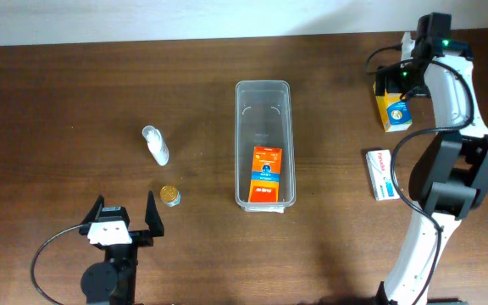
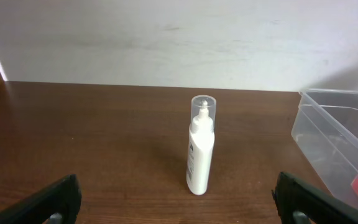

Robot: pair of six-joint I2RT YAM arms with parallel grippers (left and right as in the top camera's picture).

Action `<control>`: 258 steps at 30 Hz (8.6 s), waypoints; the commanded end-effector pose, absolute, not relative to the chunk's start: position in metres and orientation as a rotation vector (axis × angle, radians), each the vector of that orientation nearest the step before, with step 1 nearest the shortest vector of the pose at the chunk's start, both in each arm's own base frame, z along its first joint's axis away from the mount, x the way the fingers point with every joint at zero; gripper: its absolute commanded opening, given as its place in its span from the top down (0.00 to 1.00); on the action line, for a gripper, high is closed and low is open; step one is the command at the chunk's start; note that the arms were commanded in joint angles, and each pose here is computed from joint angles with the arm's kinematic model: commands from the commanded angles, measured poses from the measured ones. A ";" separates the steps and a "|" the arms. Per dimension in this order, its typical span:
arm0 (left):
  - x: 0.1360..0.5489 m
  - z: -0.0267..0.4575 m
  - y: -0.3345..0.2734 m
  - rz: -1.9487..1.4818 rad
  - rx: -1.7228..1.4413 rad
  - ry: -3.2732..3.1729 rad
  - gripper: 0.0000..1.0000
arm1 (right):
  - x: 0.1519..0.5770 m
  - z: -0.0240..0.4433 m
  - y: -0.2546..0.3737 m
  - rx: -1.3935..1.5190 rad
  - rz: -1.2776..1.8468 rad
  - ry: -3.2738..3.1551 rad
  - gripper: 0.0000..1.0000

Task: Pack container
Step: 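Grasp the yellow WOODS' box with the right gripper and lift, then carry the yellow box over the container, then lower the yellow box into the container beside the orange box and release, then move the right gripper to the white Panadol box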

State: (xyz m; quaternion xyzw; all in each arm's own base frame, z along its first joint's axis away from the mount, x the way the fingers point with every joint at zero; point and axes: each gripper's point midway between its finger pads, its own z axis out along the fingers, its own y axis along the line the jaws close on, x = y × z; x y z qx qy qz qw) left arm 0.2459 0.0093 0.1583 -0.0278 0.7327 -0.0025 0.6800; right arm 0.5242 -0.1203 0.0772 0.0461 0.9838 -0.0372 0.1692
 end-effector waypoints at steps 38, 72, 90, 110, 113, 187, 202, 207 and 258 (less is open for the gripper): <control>0.246 0.157 0.008 0.000 -0.039 1.647 0.00 | 0.526 0.022 -0.117 0.032 -0.085 2.888 0.60; 0.246 0.157 0.008 0.000 -0.039 1.646 0.01 | 0.458 0.295 0.064 -0.038 0.322 2.665 0.59; 0.246 0.157 0.008 0.000 -0.039 1.646 0.00 | 0.356 0.258 0.226 -0.046 0.318 2.925 0.53; 0.246 0.157 0.008 0.000 -0.039 1.647 0.01 | 0.349 0.145 0.246 0.129 0.079 3.044 0.54; 0.246 0.157 0.008 0.000 -0.039 1.646 0.01 | 0.350 0.124 0.238 0.102 0.017 3.050 0.53; 0.246 0.157 0.008 0.000 -0.039 1.646 0.01 | 0.329 0.073 0.239 0.023 0.025 3.144 0.46; 0.246 0.157 0.008 0.000 -0.039 1.647 0.01 | 0.318 0.073 0.226 0.024 -0.065 3.183 0.51; 0.246 0.157 0.008 0.000 -0.039 1.646 0.01 | 0.312 0.074 0.222 0.024 -0.094 3.208 0.51; 0.246 0.157 0.008 0.000 -0.039 1.646 0.01 | 0.361 0.177 -0.062 0.085 -0.301 3.214 0.01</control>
